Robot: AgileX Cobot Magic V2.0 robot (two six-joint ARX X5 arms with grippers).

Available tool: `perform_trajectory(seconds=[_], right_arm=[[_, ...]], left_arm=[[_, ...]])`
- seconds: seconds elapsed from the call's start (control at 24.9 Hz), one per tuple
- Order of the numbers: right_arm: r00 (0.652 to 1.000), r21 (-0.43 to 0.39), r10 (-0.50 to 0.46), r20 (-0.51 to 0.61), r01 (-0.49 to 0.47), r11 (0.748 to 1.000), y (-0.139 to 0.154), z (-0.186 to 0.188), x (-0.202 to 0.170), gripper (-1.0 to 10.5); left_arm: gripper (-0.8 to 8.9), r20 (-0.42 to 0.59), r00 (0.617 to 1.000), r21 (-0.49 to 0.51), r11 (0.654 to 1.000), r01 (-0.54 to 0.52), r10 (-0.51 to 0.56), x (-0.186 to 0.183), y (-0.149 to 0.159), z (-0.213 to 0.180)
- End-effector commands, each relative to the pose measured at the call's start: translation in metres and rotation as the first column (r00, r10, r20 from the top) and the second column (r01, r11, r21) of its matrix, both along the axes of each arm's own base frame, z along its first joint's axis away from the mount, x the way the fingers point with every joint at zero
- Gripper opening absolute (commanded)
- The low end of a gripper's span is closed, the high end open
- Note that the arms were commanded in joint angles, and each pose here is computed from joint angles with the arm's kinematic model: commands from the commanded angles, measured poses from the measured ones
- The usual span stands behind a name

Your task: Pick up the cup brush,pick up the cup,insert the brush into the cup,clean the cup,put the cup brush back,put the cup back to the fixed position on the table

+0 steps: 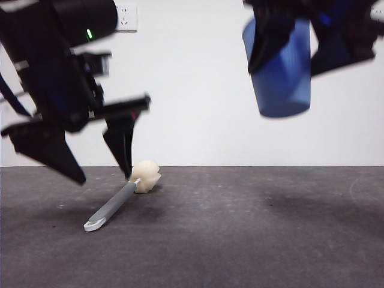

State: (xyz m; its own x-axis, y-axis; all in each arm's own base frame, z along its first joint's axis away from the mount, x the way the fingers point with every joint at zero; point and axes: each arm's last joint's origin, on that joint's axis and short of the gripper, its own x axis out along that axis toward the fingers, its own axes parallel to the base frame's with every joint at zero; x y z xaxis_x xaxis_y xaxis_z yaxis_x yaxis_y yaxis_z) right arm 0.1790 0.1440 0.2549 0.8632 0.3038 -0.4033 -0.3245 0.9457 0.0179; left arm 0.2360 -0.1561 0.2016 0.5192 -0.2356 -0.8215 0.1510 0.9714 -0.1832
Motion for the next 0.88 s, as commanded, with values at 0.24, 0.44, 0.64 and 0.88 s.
perform_trajectory(seconds=[0.24, 0.44, 0.64, 0.88], right_arm=[[0.999, 0.031, 0.041, -0.003, -0.041, 0.999, -0.009, -0.038, 0.05, -0.2], [0.998, -0.022, 0.061, -0.004, -0.061, 0.998, -0.005, -0.077, 0.08, -0.2], [0.997, -0.017, 0.077, 0.002, -0.077, 0.997, -0.007, -0.106, 0.099, -0.2], [0.996, -0.073, 0.076, -0.038, -0.079, 0.994, -0.011, -0.122, 0.103, -0.2]], left_arm=[[3.48, 0.157, 0.982, -0.103, 0.987, 0.127, -0.11, -0.029, 0.016, 0.055], [3.47, 0.246, 0.959, -0.089, 0.982, 0.168, -0.142, -0.055, 0.034, 0.083], [3.47, 0.26, 0.954, -0.085, 0.981, 0.174, -0.147, -0.07, 0.044, 0.093], [3.47, 0.266, 0.952, -0.08, 0.98, 0.18, -0.153, -0.071, 0.045, 0.094]])
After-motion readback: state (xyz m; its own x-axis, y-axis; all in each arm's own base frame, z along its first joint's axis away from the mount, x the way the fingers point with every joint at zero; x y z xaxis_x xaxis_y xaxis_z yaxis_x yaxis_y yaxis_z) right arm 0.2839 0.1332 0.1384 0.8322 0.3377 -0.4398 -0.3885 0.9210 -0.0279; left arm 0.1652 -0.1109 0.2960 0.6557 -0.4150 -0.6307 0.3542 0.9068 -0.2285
